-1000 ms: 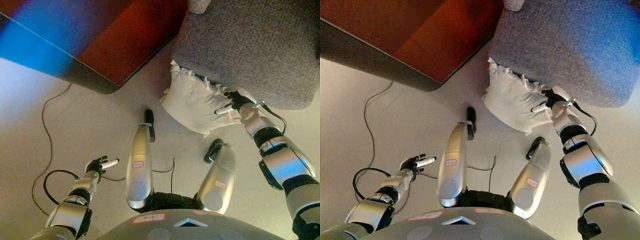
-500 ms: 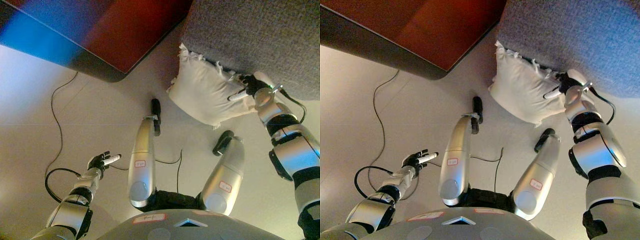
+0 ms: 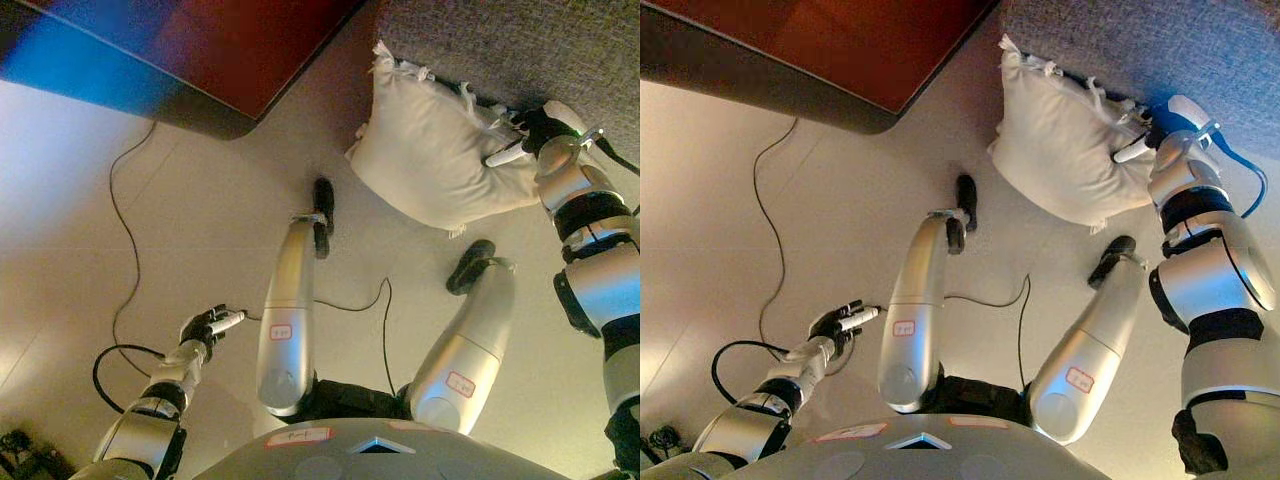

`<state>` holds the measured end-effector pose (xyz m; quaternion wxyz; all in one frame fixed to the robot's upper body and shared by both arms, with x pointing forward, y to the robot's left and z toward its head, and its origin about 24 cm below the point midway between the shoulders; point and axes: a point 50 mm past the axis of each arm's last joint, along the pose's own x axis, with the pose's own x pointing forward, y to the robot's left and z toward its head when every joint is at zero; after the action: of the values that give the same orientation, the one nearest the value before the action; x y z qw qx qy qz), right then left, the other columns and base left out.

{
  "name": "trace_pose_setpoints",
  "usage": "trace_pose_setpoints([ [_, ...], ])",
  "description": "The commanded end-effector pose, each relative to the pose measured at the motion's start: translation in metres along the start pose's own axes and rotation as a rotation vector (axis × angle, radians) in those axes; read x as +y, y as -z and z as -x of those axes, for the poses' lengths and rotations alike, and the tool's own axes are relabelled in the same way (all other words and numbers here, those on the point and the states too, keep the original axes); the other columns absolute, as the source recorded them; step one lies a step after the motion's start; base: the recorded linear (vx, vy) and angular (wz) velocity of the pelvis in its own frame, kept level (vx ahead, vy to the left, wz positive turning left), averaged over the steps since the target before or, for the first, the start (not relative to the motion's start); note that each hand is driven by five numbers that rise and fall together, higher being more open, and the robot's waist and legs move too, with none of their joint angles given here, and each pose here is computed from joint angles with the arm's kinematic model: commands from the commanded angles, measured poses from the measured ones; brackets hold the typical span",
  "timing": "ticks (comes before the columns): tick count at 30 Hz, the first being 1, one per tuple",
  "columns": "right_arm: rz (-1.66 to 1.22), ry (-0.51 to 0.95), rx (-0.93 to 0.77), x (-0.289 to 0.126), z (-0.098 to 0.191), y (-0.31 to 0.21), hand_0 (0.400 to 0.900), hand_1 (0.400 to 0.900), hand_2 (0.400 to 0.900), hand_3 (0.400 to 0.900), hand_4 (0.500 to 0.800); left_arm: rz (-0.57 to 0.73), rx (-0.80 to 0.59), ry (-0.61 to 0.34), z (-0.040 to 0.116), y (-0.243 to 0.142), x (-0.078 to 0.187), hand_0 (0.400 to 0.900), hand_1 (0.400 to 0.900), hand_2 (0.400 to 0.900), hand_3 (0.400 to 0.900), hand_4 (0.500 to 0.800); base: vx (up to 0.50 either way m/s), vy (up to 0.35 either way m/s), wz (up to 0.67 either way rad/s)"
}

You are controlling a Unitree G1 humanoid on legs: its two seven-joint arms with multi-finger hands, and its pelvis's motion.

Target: Pick up the pillow and put it on the sofa.

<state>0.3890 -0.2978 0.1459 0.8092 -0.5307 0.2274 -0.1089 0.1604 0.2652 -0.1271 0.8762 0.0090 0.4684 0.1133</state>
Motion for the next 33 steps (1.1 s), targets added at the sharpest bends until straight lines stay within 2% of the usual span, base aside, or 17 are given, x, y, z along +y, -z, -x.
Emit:
trace_pose_setpoints([
  [1,-0.053,0.132,-0.055,-0.062,0.006,-0.016,0.900,0.900,0.900,0.900,0.800,-0.005,0.059,-0.058,0.009,0.026,0.024,0.900,0.900,0.900,0.900,0.800,0.000,0.000,0.00],
  [8,-0.081,0.074,-0.104,-0.066,0.008,-0.030,0.900,0.900,0.900,0.900,0.800,0.014,0.026,-0.051,0.011,0.028,0.027,0.900,0.900,0.900,0.900,0.800,0.000,0.000,0.00],
  [21,-0.205,-0.130,-0.280,-0.069,0.016,-0.064,0.900,0.900,0.900,0.900,0.800,0.044,0.000,-0.058,0.018,0.039,0.036,0.900,0.900,0.900,0.900,0.800,-0.007,-0.012,-0.01],
  [22,-0.209,-0.145,-0.297,-0.071,0.018,-0.066,0.457,0.457,0.457,0.457,0.534,0.049,0.000,-0.060,0.019,0.040,0.038,0.900,0.900,0.900,0.900,0.800,-0.031,0.002,-0.03],
  [23,-0.205,-0.143,-0.306,-0.073,0.018,-0.067,0.400,0.400,0.400,0.400,0.500,0.051,-0.001,-0.063,0.019,0.041,0.039,0.900,0.900,0.900,0.900,0.800,0.000,0.000,0.00],
  [33,-0.196,-0.085,-0.387,-0.083,0.022,-0.072,0.400,0.400,0.400,0.400,0.500,0.064,-0.025,-0.075,0.023,0.043,0.046,0.900,0.900,0.900,0.900,0.800,-0.036,-0.020,-0.02],
])
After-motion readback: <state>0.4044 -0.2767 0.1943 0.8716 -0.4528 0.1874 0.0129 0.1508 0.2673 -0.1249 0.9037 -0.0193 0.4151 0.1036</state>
